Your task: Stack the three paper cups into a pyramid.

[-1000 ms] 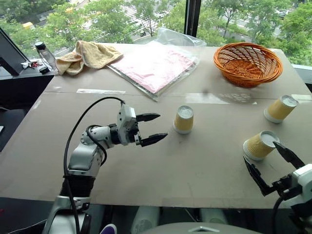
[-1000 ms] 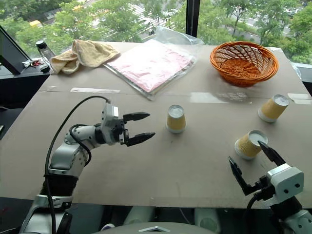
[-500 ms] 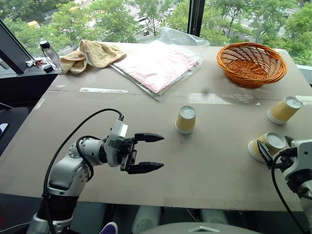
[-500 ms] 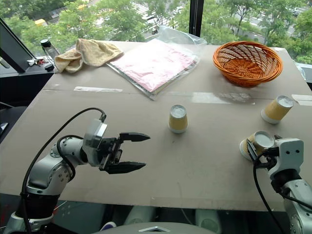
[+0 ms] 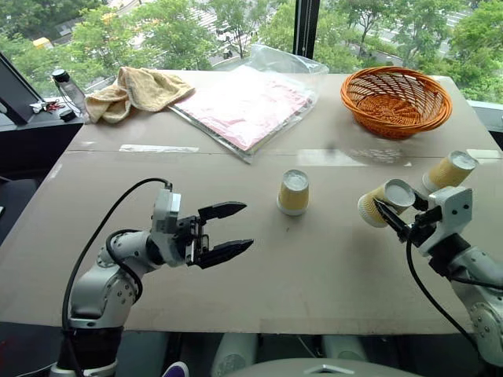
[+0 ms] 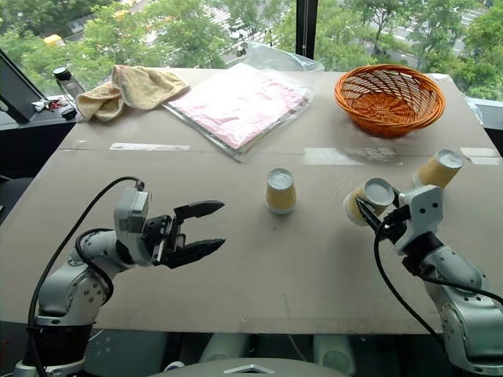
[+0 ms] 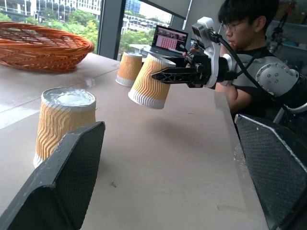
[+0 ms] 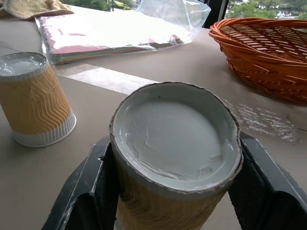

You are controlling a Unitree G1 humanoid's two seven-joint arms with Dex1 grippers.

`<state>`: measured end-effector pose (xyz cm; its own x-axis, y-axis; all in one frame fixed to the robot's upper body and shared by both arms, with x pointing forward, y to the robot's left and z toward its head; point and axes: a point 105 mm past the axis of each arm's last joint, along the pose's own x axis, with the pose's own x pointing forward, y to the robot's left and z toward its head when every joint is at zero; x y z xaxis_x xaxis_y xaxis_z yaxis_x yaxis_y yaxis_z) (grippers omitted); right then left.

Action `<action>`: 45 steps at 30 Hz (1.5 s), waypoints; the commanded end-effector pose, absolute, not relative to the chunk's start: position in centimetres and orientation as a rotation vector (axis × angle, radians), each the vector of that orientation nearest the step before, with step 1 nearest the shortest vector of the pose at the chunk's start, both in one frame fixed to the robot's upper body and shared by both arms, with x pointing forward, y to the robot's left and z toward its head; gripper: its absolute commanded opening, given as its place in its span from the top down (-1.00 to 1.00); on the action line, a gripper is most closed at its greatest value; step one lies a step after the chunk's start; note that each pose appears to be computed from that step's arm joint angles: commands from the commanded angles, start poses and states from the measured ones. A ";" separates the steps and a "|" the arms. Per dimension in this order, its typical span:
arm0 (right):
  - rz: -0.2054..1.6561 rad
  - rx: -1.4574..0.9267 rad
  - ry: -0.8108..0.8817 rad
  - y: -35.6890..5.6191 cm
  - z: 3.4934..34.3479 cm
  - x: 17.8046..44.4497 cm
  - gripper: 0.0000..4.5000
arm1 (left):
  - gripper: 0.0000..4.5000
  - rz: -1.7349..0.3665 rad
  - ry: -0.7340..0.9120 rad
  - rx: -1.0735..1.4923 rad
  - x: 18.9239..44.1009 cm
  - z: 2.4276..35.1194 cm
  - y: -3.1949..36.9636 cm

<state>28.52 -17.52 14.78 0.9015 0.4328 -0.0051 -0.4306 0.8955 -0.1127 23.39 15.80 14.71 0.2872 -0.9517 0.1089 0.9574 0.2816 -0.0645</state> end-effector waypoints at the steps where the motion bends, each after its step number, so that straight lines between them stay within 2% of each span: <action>1: 0.521 -0.126 -0.016 -15.7 14.8 30.1 -0.09 | -1.00 -1.239 -0.097 -0.108 22.9 16.0 16.7; 10: 0.757 -0.173 0.035 -11.0 13.8 30.7 -0.09 | -1.00 -1.175 -0.085 -0.087 21.4 16.4 17.3; 19: 0.801 -0.229 0.100 -10.4 12.2 31.0 -0.09 | -1.00 -1.130 -0.081 -0.076 20.6 16.8 17.2; 21: 0.804 -0.243 0.107 -10.5 11.9 31.2 -0.47 | -1.00 -1.128 -0.079 -0.076 20.5 16.7 17.1; 22: 0.802 -0.258 0.105 -10.6 11.9 31.3 -0.57 | -1.00 -1.128 -0.078 -0.076 20.5 16.7 17.1; 23: 0.809 -0.274 0.099 -10.6 11.9 31.3 -0.82 | -1.00 -1.129 -0.076 -0.077 20.4 16.7 17.0; 24: 0.806 -0.282 0.077 -10.8 12.4 31.2 -0.94 | -1.00 -1.132 -0.076 -0.078 20.4 16.8 17.0; 28: 0.805 -0.270 -0.007 -11.7 15.1 30.1 -0.94 | -1.00 -1.146 -0.078 -0.088 20.4 16.9 17.1; 34: 0.863 -0.173 -0.183 -13.8 21.3 26.7 -0.94 | -1.00 -1.178 -0.083 -0.112 20.6 16.6 16.8; 37: 0.730 -0.133 -0.217 -16.8 23.1 27.7 -0.94 | -1.00 -1.196 -0.094 -0.114 20.9 16.6 16.5; 43: 0.171 -0.280 -0.072 -27.4 21.2 33.2 -0.94 | -1.00 -1.211 -0.103 -0.110 21.1 16.6 16.0; 45: 0.088 -0.300 -0.054 -29.5 20.9 34.0 -0.94 | -1.00 -1.217 -0.105 -0.108 21.0 16.8 15.8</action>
